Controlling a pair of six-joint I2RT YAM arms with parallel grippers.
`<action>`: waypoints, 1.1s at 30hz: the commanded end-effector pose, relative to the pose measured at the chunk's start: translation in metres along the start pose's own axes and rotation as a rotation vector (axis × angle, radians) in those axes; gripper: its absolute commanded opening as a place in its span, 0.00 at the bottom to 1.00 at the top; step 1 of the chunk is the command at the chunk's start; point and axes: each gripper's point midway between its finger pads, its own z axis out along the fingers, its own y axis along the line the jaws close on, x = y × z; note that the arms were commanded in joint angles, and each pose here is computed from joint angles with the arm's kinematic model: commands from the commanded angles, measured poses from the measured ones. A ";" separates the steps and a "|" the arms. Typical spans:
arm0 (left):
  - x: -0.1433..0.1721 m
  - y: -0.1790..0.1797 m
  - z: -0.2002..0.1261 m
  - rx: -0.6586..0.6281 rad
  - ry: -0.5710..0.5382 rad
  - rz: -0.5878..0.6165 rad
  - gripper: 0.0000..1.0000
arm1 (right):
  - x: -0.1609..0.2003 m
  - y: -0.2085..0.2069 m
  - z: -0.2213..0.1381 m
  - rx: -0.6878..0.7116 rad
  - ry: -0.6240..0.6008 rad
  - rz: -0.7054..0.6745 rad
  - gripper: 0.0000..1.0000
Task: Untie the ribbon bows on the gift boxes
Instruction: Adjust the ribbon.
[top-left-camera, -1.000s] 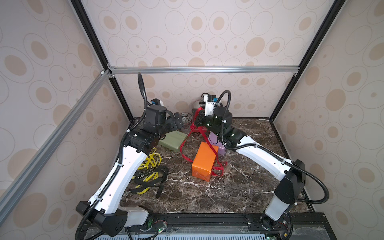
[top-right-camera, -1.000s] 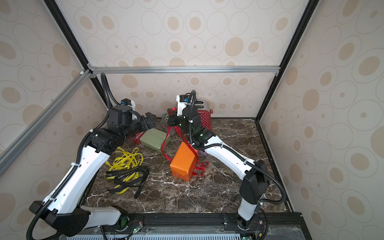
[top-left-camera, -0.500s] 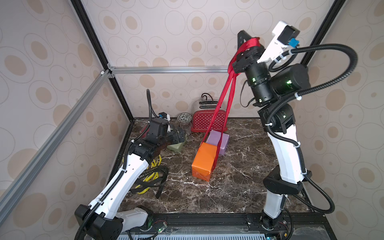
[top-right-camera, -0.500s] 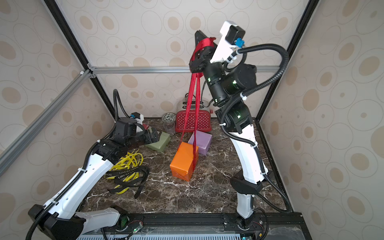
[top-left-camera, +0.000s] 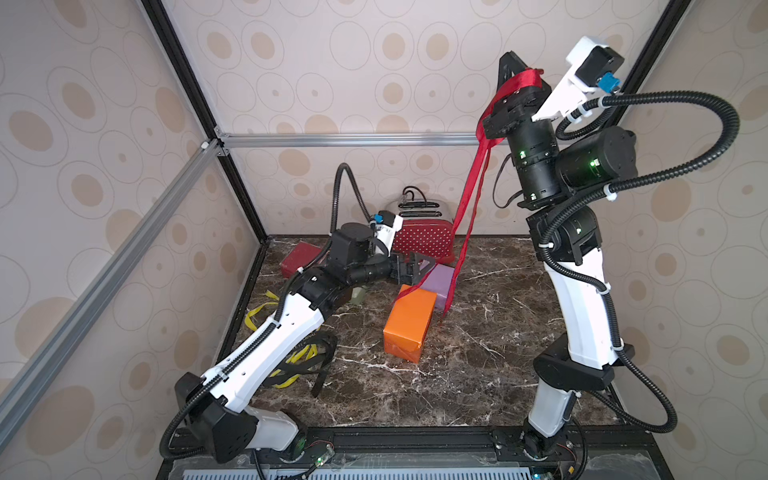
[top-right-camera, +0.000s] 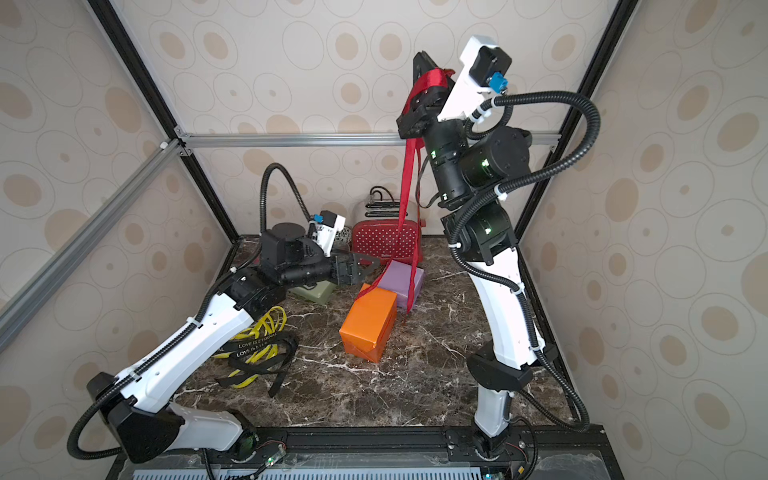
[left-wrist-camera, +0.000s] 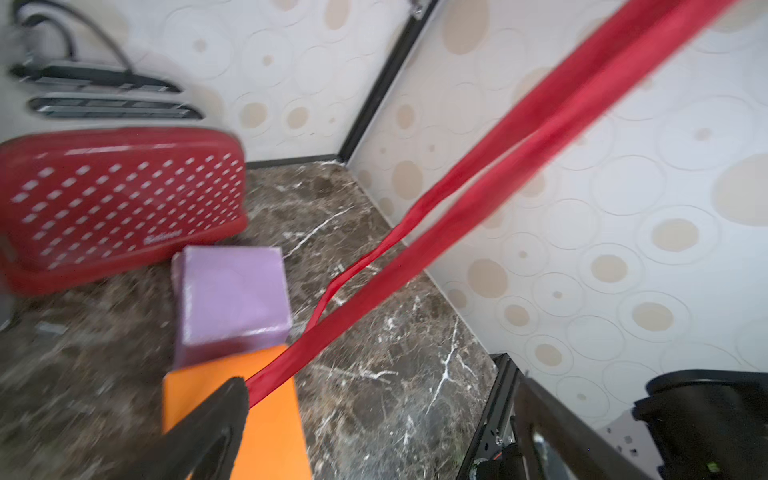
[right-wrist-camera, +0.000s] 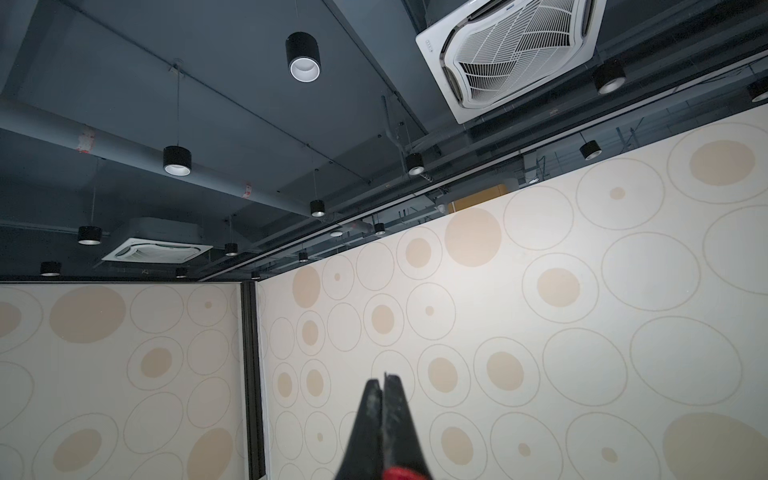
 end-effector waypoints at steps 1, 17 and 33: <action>-0.033 -0.035 0.015 0.105 -0.083 0.133 0.99 | -0.024 0.001 -0.008 -0.006 -0.035 0.016 0.00; -0.070 -0.079 0.113 0.385 -0.112 0.097 0.86 | -0.021 -0.003 -0.018 0.013 0.018 0.020 0.00; -0.117 -0.041 -0.005 -0.095 -0.297 0.222 0.00 | 0.069 -0.075 -0.129 0.345 0.292 0.067 0.00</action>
